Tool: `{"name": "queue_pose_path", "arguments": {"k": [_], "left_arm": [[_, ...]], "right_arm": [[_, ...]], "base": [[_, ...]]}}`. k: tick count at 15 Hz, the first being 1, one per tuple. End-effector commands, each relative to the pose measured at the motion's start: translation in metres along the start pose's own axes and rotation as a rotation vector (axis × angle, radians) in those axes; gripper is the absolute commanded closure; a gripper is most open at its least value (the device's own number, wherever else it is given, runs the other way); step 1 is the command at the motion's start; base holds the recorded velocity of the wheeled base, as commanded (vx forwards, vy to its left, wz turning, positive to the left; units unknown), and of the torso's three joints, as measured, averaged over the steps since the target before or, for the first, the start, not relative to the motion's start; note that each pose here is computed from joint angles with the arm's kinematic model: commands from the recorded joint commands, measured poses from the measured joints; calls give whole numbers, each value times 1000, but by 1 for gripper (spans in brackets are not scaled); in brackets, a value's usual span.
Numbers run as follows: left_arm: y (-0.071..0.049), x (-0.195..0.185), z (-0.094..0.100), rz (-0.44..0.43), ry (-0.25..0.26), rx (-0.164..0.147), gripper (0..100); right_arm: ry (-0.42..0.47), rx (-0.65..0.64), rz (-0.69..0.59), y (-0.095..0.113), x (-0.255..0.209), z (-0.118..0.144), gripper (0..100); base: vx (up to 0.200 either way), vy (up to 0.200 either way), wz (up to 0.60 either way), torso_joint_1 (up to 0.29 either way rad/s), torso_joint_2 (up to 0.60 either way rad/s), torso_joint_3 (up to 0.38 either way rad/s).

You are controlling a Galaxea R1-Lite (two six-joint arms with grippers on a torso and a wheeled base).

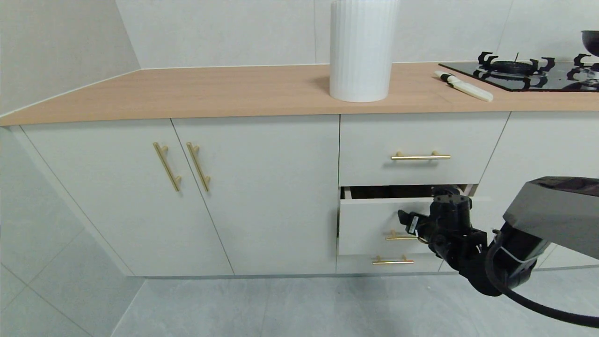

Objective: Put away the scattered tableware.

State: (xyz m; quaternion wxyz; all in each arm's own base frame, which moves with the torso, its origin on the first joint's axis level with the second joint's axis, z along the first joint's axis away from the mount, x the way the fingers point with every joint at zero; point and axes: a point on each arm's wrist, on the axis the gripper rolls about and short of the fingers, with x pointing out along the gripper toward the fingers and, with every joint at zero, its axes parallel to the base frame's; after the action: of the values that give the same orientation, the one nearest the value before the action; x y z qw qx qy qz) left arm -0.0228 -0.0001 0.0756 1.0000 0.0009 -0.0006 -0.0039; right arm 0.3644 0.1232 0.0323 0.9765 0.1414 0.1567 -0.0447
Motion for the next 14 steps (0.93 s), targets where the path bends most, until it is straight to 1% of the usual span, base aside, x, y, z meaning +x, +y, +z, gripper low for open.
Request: {"name": "queue_pose_path", "arguments": {"k": [1, 3, 6, 10, 12, 14], "left_arm": [[0, 0, 0, 0, 1, 0, 0], [0, 0, 0, 0, 1, 0, 0], [0, 0, 0, 0, 1, 0, 0], [0, 0, 0, 0, 1, 0, 0], [0, 0, 0, 0, 1, 0, 0], [0, 0, 0, 0, 1, 0, 0]], "right_arm": [[11, -1, -25, -7, 17, -14, 0], [-21, 19, -58, -11, 31, -12, 0], [-34, 33, -70, -13, 37, -11, 0], [-91, 57, -108, -16, 51, -10, 0], [-111, 64, -135, -18, 57, -9, 0], [-119, 69, -137, -19, 60, -8, 0]], "base": [[0, 0, 0, 0, 0, 0], [0, 0, 0, 0, 0, 0], [0, 0, 0, 0, 0, 0], [0, 0, 0, 0, 0, 0], [0, 0, 0, 0, 0, 0], [0, 0, 0, 0, 0, 0]]}}
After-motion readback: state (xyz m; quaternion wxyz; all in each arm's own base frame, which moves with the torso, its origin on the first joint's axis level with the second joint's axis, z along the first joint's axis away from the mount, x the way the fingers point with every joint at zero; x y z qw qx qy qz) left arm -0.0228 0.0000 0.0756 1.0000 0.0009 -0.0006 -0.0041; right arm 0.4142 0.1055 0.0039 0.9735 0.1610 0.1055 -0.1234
